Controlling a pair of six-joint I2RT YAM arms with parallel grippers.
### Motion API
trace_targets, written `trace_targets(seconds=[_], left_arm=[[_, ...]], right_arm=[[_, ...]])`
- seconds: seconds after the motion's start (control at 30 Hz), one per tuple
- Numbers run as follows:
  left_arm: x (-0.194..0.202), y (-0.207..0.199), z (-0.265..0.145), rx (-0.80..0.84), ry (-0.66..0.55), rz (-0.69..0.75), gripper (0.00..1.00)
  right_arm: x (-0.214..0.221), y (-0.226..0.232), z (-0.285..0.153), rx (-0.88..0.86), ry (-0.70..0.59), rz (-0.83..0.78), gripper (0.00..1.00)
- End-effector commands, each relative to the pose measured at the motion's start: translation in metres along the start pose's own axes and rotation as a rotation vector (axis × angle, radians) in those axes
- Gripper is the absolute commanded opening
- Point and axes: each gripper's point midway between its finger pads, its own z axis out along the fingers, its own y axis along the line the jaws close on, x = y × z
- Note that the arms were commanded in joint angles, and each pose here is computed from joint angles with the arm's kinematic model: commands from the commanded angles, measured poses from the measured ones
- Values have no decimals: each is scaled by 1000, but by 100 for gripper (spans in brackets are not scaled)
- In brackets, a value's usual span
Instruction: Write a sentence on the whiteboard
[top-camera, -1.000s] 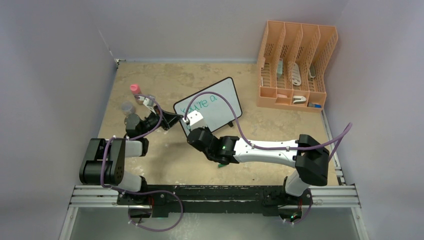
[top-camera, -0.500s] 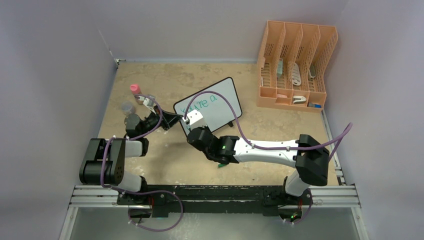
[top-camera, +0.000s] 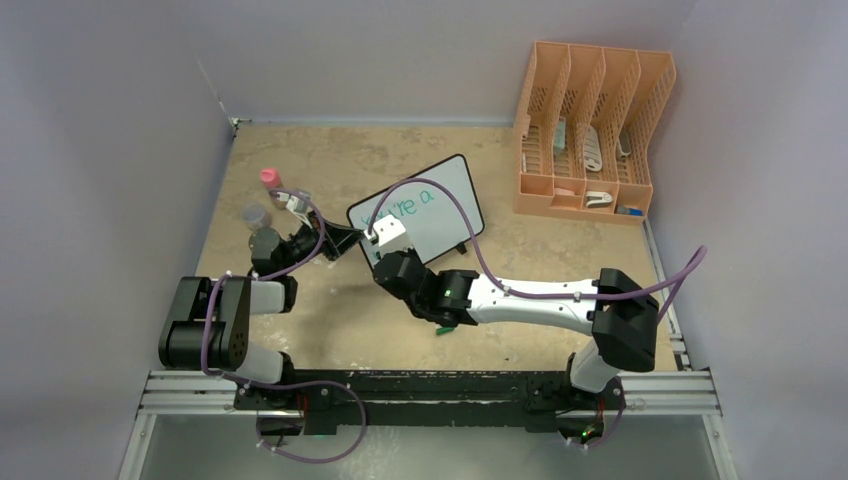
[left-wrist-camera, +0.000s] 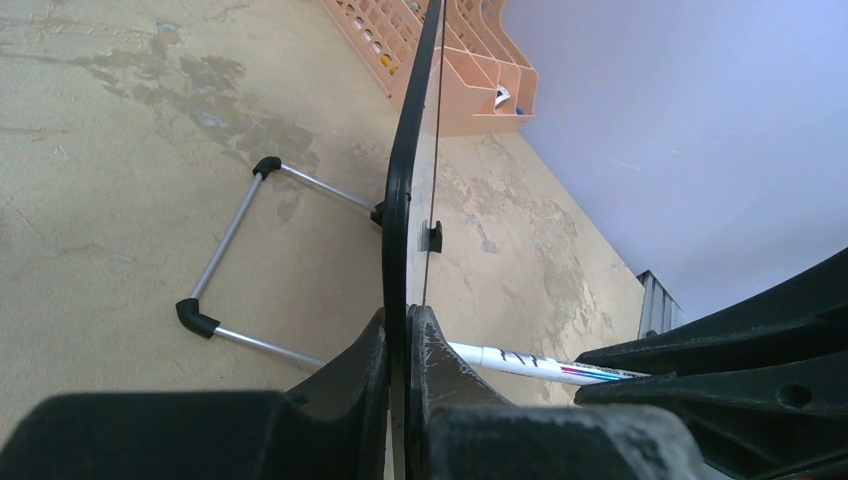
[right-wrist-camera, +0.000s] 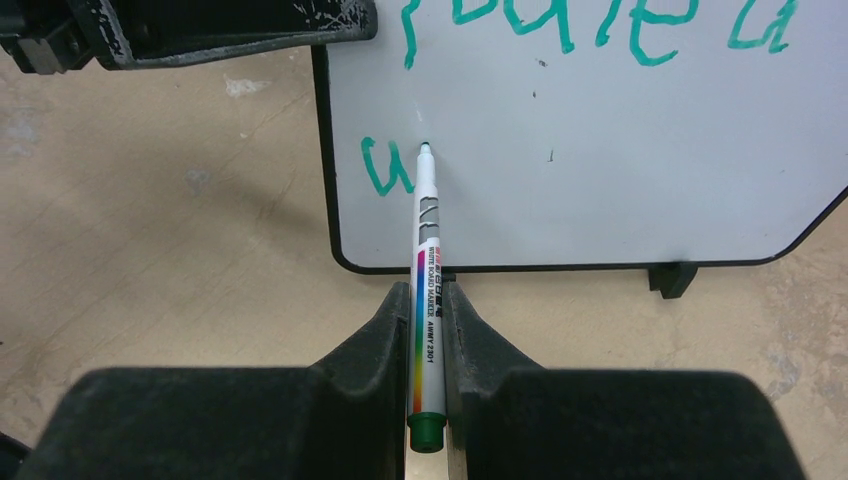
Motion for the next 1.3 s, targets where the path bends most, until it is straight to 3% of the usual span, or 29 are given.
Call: trace_targets(seconds=[0.0,0.6,1.27], left_arm=[[-15,-6,2,31,-30,75,0],[-16,-5,2,22,-36,80,0],[-16,-6,2,25,-32,80,0]], right_arm=[[-41,-2,-9,9,-98,61,0],[-43,-14,-29,-6,-95,95,0],[-21,-10,-15,0,-47,70,0]])
